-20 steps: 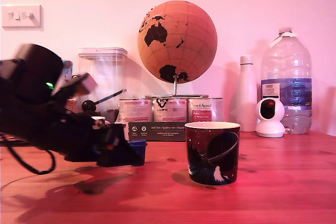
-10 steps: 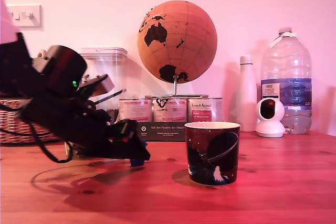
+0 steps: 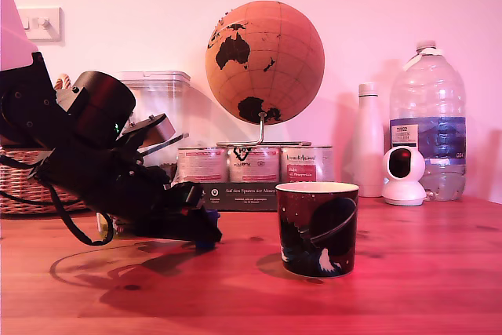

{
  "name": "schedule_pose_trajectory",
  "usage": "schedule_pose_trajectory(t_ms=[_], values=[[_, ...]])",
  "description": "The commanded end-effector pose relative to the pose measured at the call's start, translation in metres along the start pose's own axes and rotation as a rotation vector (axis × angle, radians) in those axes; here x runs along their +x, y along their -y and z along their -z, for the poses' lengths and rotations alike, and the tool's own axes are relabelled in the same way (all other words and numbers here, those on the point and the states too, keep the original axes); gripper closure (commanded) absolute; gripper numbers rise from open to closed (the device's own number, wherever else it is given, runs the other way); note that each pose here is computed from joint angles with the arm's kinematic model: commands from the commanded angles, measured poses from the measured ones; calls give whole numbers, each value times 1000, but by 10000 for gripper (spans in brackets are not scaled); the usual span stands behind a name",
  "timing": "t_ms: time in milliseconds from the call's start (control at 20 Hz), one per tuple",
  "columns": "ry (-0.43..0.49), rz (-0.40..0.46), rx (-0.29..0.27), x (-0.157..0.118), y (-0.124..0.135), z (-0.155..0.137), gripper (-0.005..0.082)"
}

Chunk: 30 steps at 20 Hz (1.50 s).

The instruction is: Pick up the coffee capsules on the table and drop them inside the coffee cup

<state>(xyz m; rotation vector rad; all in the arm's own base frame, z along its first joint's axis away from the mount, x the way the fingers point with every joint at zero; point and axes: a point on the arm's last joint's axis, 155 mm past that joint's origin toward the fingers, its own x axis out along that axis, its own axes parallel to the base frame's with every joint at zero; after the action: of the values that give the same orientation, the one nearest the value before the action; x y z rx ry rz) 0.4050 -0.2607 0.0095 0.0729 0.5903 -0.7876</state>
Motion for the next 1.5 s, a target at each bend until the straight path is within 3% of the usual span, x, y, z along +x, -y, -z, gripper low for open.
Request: schedule_pose_trajectory(t_ms=[0, 300, 450, 1150, 1450], values=[[-26, 5, -7, 5, 1, 12, 524], [-21, 34, -6, 4, 6, 10, 574], [2, 54, 2, -4, 12, -5, 574], [92, 174, 88, -94, 69, -90, 574], [91, 249, 149, -109, 113, -96, 574]])
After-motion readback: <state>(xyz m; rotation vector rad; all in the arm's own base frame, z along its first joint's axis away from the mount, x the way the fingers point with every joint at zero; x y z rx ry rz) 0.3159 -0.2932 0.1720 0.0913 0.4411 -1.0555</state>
